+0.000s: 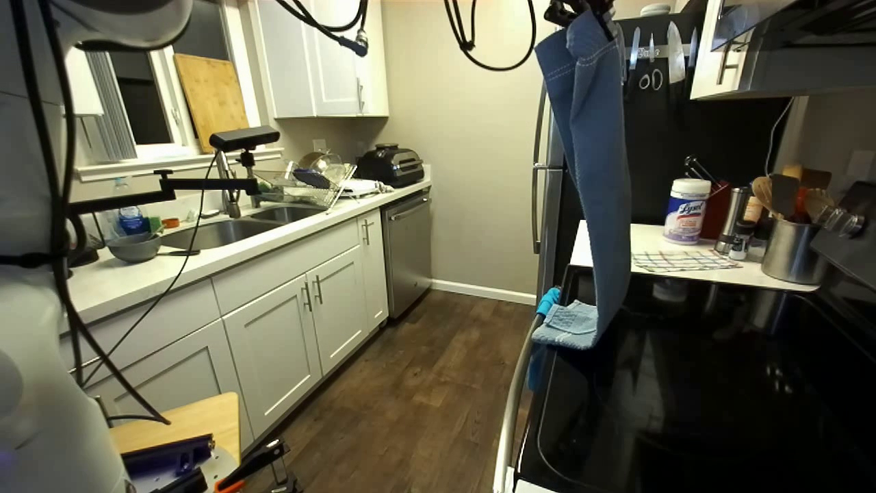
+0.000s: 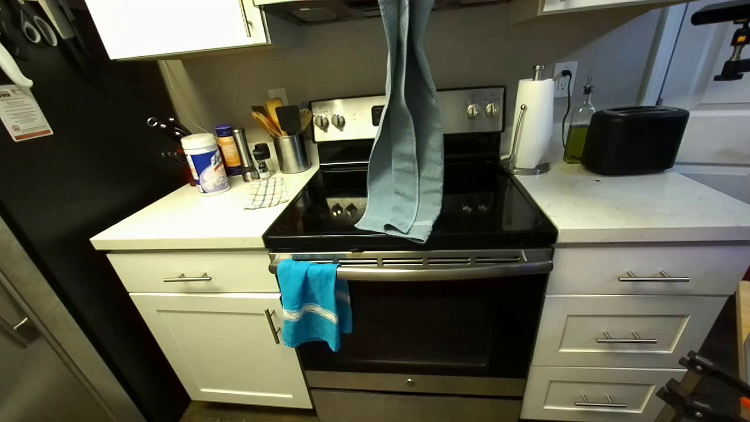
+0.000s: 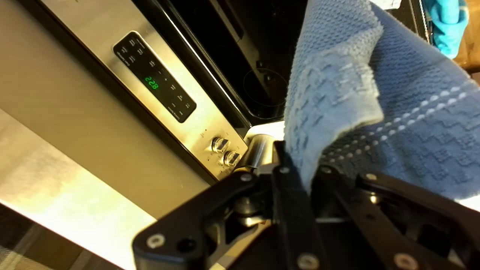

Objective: Lift the blue towel on the stove and put it on the oven door towel holder

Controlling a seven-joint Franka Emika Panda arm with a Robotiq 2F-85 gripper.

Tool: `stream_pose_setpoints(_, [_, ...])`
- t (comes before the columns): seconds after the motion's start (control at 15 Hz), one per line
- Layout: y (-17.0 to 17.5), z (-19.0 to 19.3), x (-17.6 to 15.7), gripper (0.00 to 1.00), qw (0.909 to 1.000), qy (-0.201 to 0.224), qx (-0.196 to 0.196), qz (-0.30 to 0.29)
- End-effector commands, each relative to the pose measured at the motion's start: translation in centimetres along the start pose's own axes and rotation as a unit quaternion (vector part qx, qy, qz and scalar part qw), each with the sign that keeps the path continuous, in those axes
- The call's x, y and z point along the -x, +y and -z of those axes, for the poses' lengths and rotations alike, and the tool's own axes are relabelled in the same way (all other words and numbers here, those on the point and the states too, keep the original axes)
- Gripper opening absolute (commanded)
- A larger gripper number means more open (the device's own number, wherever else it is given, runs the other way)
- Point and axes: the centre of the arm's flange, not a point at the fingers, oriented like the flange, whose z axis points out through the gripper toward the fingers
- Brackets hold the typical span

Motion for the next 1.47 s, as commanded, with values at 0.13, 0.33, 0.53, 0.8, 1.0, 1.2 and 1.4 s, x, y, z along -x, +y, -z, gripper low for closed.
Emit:
stream_pose_setpoints(0.13, [1.7, 5.0, 2.5, 0.01, 0.9994, -0.027, -0.014, 0.015])
stream_pose_setpoints(0.33, [1.6, 6.3, 3.8, 0.01, 0.9988, -0.042, -0.012, 0.021])
stream_pose_setpoints(0.53, [1.3, 7.5, 4.7, 0.01, 0.9989, -0.035, -0.010, 0.028])
stream_pose_setpoints(0.8, [1.6, 9.2, 5.9, 0.01, 0.9988, -0.021, -0.002, 0.044])
stream_pose_setpoints(1.0, [2.6, 9.9, 6.5, 0.01, 0.9981, -0.012, 0.006, 0.060])
stream_pose_setpoints(1.2, [2.7, 9.5, 6.8, 0.01, 0.9967, -0.012, 0.008, 0.080])
stream_pose_setpoints(1.4, [2.3, 8.2, 6.9, 0.01, 0.9947, -0.016, 0.002, 0.101])
